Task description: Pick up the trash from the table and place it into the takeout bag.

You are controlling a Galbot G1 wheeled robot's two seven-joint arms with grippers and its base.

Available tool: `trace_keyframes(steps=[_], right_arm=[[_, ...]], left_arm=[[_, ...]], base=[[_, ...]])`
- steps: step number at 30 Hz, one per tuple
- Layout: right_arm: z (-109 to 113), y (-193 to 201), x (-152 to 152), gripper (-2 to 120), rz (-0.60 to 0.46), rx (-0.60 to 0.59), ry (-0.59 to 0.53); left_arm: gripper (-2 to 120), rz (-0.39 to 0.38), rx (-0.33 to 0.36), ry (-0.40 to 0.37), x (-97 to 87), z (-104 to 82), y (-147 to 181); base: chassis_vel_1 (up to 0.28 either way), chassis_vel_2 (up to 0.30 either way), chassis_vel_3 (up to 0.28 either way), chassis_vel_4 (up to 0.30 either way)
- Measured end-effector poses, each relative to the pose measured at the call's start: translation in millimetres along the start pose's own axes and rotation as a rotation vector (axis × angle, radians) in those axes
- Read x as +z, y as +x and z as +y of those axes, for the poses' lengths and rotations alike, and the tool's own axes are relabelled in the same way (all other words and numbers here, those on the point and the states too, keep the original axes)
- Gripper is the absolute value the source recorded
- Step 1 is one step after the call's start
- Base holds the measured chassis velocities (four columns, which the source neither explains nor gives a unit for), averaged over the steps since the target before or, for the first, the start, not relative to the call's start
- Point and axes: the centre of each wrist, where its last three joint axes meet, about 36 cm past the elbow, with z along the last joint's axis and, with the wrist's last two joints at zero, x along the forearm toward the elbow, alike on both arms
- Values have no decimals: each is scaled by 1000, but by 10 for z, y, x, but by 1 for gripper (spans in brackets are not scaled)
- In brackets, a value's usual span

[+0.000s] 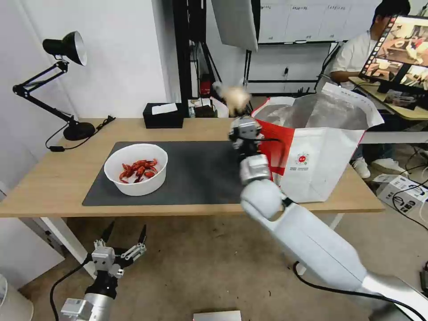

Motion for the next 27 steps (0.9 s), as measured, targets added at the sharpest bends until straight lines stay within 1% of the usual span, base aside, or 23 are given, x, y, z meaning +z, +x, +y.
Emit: trace_keyframes(steps=[1, 3, 4, 5, 8, 9, 11, 12, 13, 15, 16, 17, 18, 20, 21, 23, 26, 27], right_arm=[[0, 0, 0, 2, 0, 0, 0], [-158, 0, -81, 2, 4, 89, 32], [-257, -5, -130, 2, 27, 148, 54], [-257, -5, -130, 2, 27, 148, 54], [-504, -20, -253, 2, 134, 258, 57], [-504, -20, -253, 2, 134, 258, 57], [-631, -13, -310, 2, 201, 280, 32], [-710, 6, -358, 2, 261, 286, 6], [-710, 6, -358, 2, 261, 286, 6], [-806, 49, -427, 2, 356, 286, -36], [-844, 64, -506, 3, 422, 287, -79], [-844, 64, -506, 3, 422, 287, -79], [-867, 67, -577, 7, 469, 288, -116], [-940, 27, -731, 17, 577, 283, -195], [-940, 27, -731, 17, 577, 283, -195], [-1012, -17, -792, 26, 619, 280, -217], [-1032, -27, -807, 28, 626, 278, -220], [-1117, -66, -881, 41, 641, 277, -228]], left_arm=[[100, 0, 0, 0, 0, 0, 0], [100, 2, 4, 3, 3, -27, 0], [100, 3, 6, 3, -1, -35, -2], [100, 3, 6, 3, -1, -35, -2], [100, -1, 12, 0, -24, -41, -10], [100, -1, 12, 0, -24, -41, -10], [100, -2, 14, -2, -34, -36, -13], [100, -2, 15, -4, -38, -33, -14], [100, -2, 15, -4, -38, -33, -14], [100, -3, 16, -4, -45, -34, -13], [100, -3, 17, -4, -48, -36, -11], [100, -3, 17, -4, -48, -36, -11], [100, -3, 17, -5, -51, -38, -9], [100, -1, 23, -11, -56, -33, -2], [100, -1, 23, -11, -56, -33, -2], [100, -1, 29, -19, -75, -18, -1], [100, -2, 30, -20, -82, -16, -2], [100, -5, 33, -23, -119, -11, -9]], base=[[0, 0, 0, 0], [0, 0, 0, 0], [0, 0, 0, 0], [0, 0, 0, 0], [0, 0, 0, 0], [0, 0, 0, 0], [0, 0, 0, 0], [0, 0, 0, 0], [0, 0, 0, 0], [0, 0, 0, 0], [0, 0, 0, 0], [0, 0, 0, 0], [0, 0, 0, 0], [0, 0, 0, 0], [0, 0, 0, 0], [0, 0, 0, 0], [0, 0, 0, 0], [0, 0, 0, 0]])
